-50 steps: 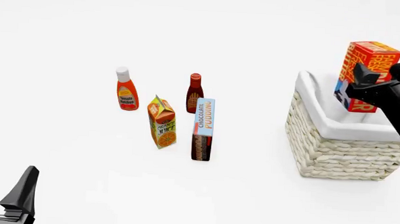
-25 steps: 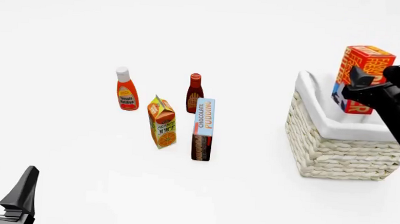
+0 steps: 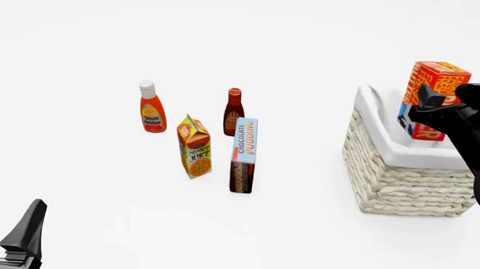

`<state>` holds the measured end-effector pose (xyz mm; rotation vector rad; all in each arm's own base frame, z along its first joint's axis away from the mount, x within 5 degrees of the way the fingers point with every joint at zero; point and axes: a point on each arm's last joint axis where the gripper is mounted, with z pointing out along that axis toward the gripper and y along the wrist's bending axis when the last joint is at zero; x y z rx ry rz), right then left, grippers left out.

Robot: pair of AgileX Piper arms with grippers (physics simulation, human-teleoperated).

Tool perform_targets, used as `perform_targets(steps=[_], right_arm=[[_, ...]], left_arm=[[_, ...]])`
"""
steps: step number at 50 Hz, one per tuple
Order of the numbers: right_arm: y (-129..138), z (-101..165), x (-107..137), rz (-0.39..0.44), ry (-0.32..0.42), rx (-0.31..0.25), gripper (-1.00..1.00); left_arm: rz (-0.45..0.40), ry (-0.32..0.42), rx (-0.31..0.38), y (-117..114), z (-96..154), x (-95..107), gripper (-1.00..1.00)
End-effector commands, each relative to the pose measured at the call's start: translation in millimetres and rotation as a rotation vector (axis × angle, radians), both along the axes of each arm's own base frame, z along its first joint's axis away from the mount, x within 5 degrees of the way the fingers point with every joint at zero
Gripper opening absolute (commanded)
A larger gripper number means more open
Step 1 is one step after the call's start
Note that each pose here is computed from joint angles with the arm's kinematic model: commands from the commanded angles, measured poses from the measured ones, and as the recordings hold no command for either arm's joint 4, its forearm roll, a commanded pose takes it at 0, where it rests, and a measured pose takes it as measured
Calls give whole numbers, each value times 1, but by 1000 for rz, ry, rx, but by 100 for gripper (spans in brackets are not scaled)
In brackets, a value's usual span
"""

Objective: Pick the butter and place it in the basket.

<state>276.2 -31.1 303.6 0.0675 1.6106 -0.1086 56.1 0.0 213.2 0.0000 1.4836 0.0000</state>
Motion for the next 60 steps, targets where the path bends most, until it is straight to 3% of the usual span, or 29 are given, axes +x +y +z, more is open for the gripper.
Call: perform_targets(steps=[1, 60], right_arm=[[-4, 3, 4, -13, -24, 19, -100], [-14, -12, 19, -39, -1, 29, -100]], left_arm=[[0, 0, 0, 0, 0, 0, 100], [0, 0, 0, 0, 0, 0, 100]])
